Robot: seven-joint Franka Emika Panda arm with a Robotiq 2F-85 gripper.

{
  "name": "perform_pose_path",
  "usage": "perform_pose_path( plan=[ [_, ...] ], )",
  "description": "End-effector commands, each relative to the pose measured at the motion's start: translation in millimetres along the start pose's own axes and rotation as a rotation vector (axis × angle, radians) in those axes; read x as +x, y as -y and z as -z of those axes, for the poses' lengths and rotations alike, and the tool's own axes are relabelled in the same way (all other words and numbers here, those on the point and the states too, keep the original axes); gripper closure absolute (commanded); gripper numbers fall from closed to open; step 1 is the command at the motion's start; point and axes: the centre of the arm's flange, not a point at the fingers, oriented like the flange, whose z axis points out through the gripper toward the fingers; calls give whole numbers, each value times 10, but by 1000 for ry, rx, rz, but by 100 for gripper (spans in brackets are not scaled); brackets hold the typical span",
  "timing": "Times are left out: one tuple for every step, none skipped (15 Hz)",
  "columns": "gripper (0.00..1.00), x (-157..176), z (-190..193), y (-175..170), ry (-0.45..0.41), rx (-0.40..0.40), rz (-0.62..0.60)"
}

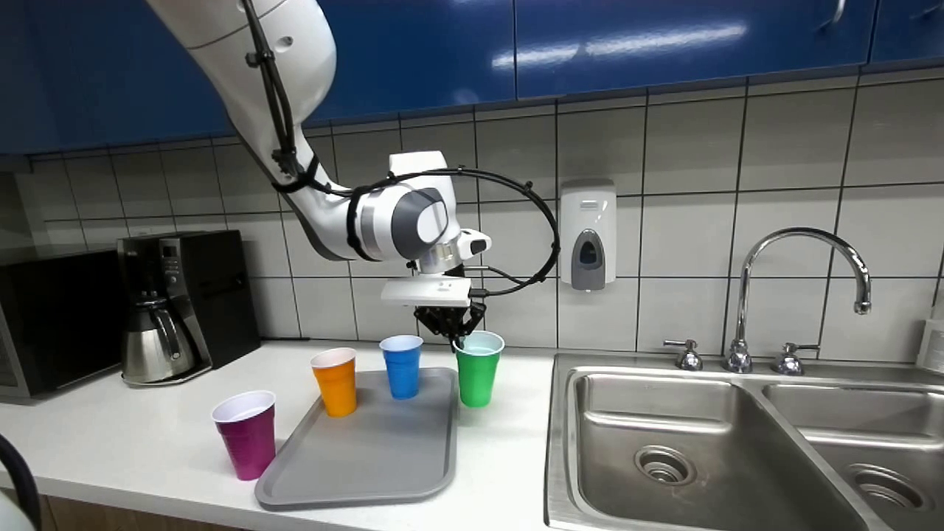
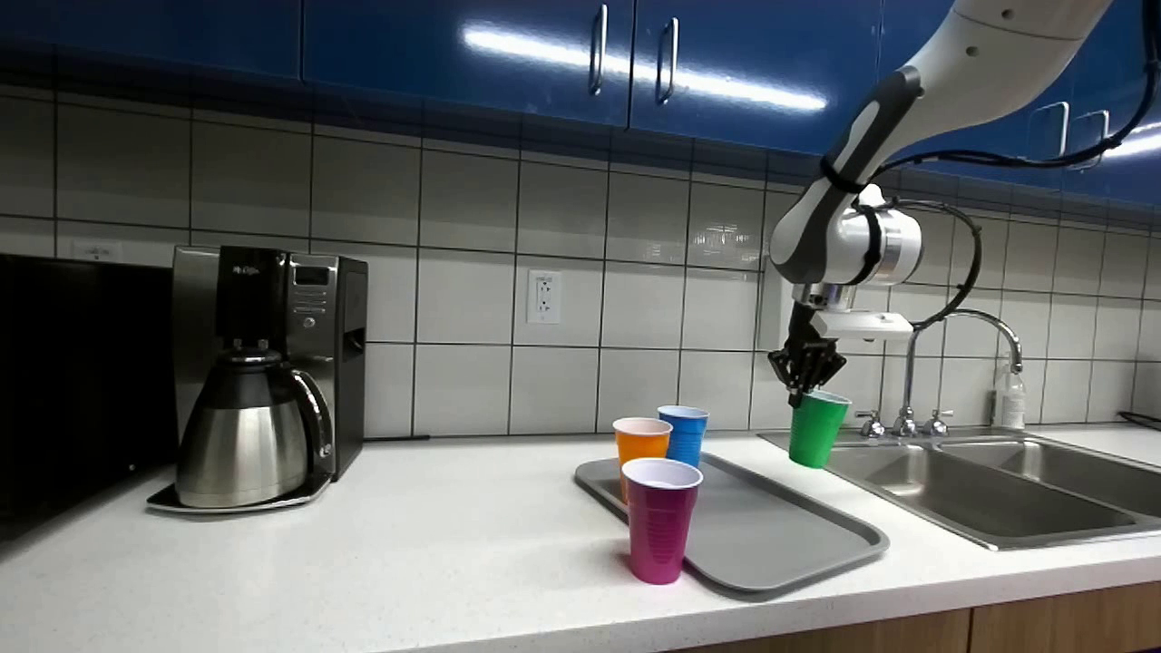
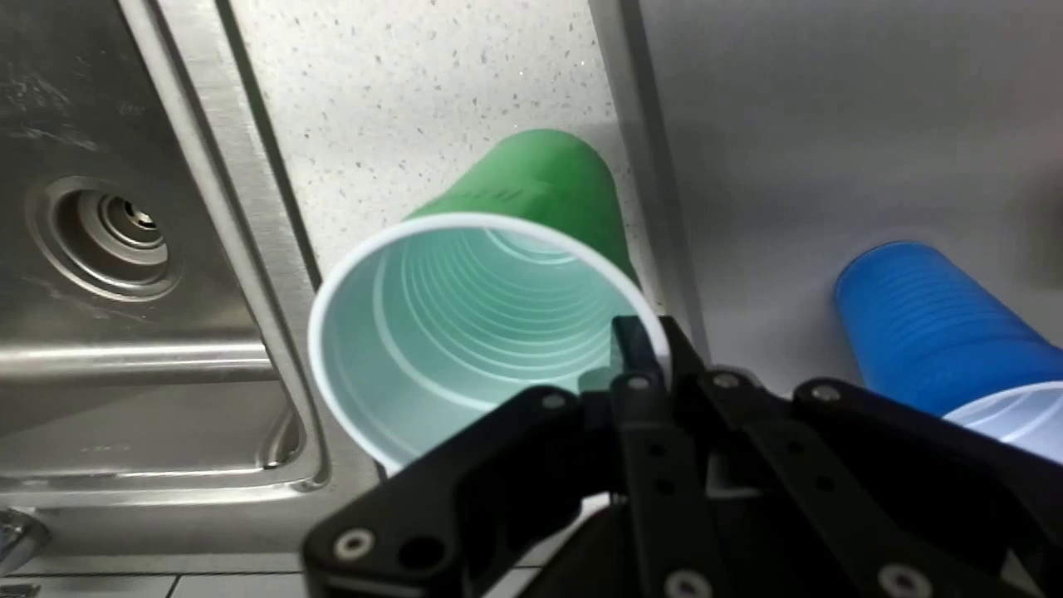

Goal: Put the green and purple cups on the tray

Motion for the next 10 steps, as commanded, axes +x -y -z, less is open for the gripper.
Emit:
perform_pose_path(
  plan=[
    [99,-294,239,52,1,24,83],
    [99,-345,261,83,0,26,101],
    [99,-398,283,117,-2,29,120],
    [99,-447,304,148,0,34,136],
    [99,-497,322,187,-1,37,154],
    [99,-546,337,228,2,41,168],
    [99,-593,347,269,3,46,185],
    [99,-646,352,316,6,48,201],
    [99,-697,349,354,7,47,215],
    [99,-759,339,398,11,47,233]
  ],
)
